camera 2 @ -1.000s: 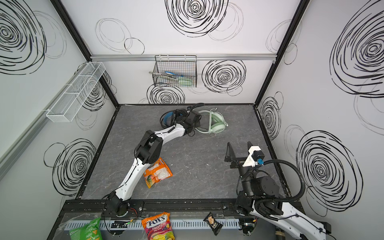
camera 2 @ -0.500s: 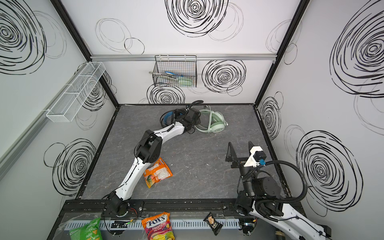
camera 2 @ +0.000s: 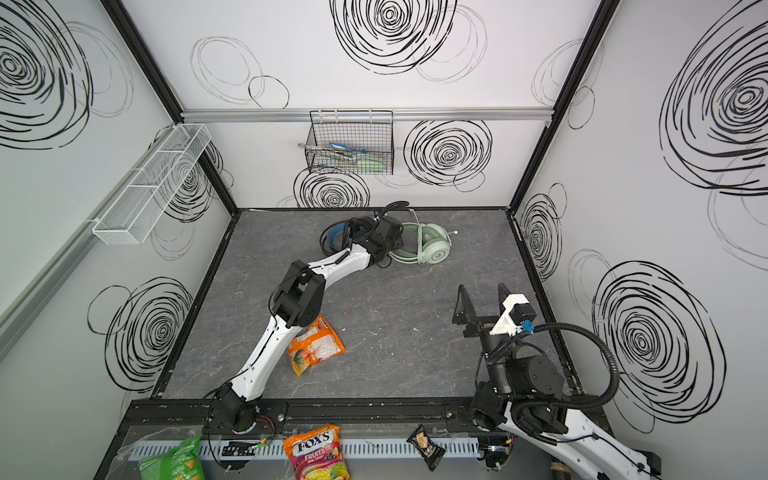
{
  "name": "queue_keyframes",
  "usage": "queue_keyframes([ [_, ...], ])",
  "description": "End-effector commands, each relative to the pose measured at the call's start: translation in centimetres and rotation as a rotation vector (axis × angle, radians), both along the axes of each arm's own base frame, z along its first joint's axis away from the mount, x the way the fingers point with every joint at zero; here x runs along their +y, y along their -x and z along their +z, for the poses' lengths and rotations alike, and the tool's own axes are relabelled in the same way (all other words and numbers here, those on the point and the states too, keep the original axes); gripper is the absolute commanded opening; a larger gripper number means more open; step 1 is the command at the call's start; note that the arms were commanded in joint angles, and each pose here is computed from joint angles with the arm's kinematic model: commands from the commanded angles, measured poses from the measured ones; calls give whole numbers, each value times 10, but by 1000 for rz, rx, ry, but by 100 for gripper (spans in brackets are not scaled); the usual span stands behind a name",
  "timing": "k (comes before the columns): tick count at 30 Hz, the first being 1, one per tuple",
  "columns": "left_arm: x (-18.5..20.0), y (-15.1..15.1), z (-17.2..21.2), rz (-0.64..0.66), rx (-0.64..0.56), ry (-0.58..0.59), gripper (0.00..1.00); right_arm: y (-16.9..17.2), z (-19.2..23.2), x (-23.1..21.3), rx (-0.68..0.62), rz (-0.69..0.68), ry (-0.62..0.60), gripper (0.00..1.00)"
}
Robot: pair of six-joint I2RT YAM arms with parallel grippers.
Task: Wrap the headphones
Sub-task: 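Open the left gripper and withdraw it from the pale green headset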
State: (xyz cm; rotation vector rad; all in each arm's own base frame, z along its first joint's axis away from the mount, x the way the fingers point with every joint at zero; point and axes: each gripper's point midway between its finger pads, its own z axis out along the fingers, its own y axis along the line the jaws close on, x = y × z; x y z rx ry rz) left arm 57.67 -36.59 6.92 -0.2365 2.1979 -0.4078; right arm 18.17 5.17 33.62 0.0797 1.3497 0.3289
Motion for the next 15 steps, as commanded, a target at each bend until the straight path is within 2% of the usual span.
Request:
queue_keyframes([
  [1, -9, -8, 69, 6, -141, 48, 67, 1, 1, -4, -5, -6, -29, 97],
  [4, -15, -7, 86, -24, -175, 64, 89, 1, 2, -4, -4, -6, -32, 97],
  [6, -23, -5, 101, -64, -205, 71, 98, 0, 0, -5, 2, -14, -29, 97],
  [11, -40, 14, 133, -159, -234, 73, 96, -1, -5, -4, 14, -22, -16, 97],
  [15, -47, 44, 161, -229, -266, 75, 96, -2, -3, -6, 20, -33, -20, 97],
])
